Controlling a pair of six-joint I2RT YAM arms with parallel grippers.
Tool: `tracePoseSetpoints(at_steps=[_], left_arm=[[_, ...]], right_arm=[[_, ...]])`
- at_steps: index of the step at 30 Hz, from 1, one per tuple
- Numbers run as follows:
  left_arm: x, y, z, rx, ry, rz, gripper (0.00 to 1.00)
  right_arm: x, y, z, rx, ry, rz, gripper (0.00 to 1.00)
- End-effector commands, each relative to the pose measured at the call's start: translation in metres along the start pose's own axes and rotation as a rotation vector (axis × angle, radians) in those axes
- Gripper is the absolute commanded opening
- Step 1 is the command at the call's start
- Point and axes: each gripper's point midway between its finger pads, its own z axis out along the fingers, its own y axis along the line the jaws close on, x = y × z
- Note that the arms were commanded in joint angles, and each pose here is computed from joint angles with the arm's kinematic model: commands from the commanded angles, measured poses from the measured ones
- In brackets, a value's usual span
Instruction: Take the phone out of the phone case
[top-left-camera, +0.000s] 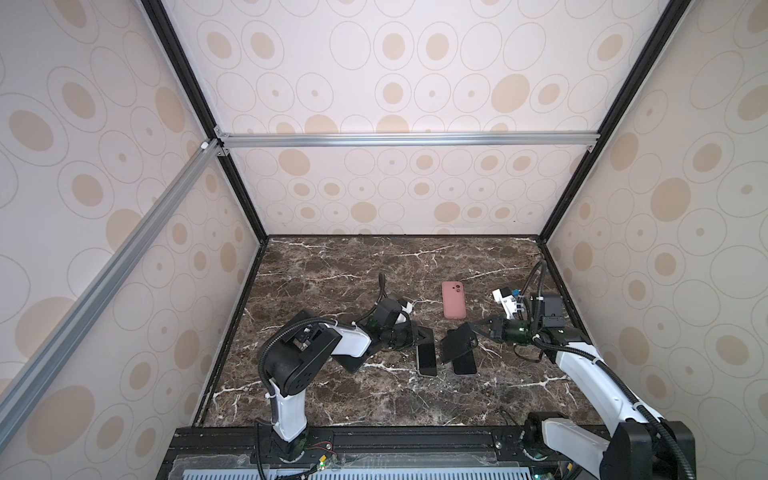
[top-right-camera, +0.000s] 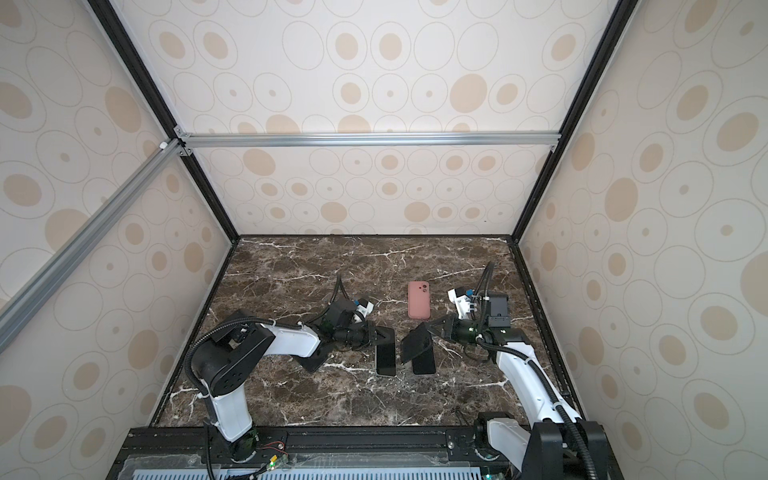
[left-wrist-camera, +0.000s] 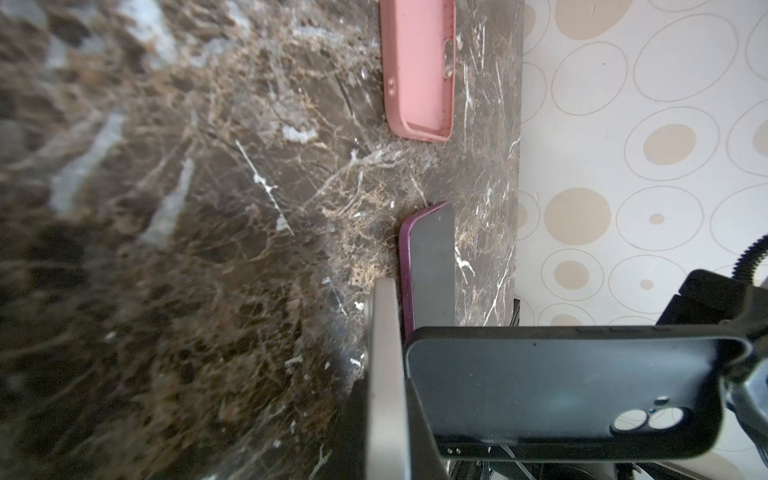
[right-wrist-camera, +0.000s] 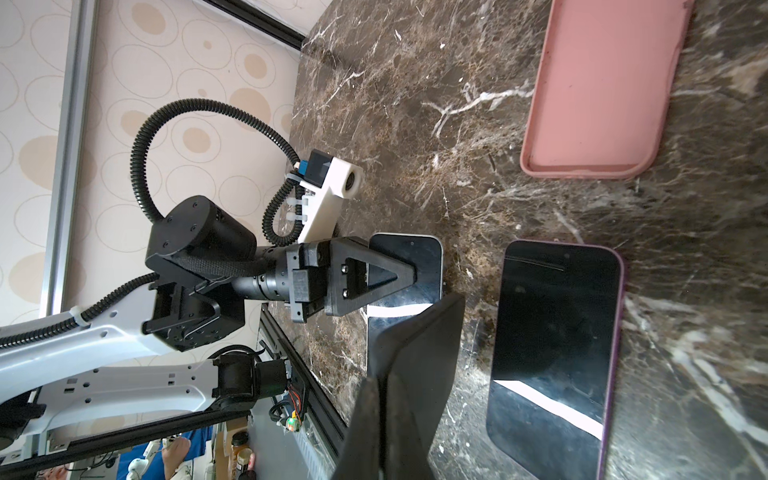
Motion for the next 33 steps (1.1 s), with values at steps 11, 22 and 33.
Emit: tracePoseSetpoints(at_steps=[11, 22, 33], left_arm=[[-0.015, -0.028, 0.009, 0.122, -0.008, -0.030, 0.06], [-0.021, -0.013, 0.016, 0.056, -0.013, -0.040, 0.16], [-0.024, 0.001, 0.016, 0.002, -0.020, -0.040, 0.33]], right_arm=[[-0.015, 0.000, 0.003, 0.002, 0.001, -0.027, 0.00], [-0.018, -0.006, 0.007, 0.019, 0.027, -0.033, 0.00], [-0.017, -0.010, 0.010, 0.023, 0.035, -0.030, 0.00]])
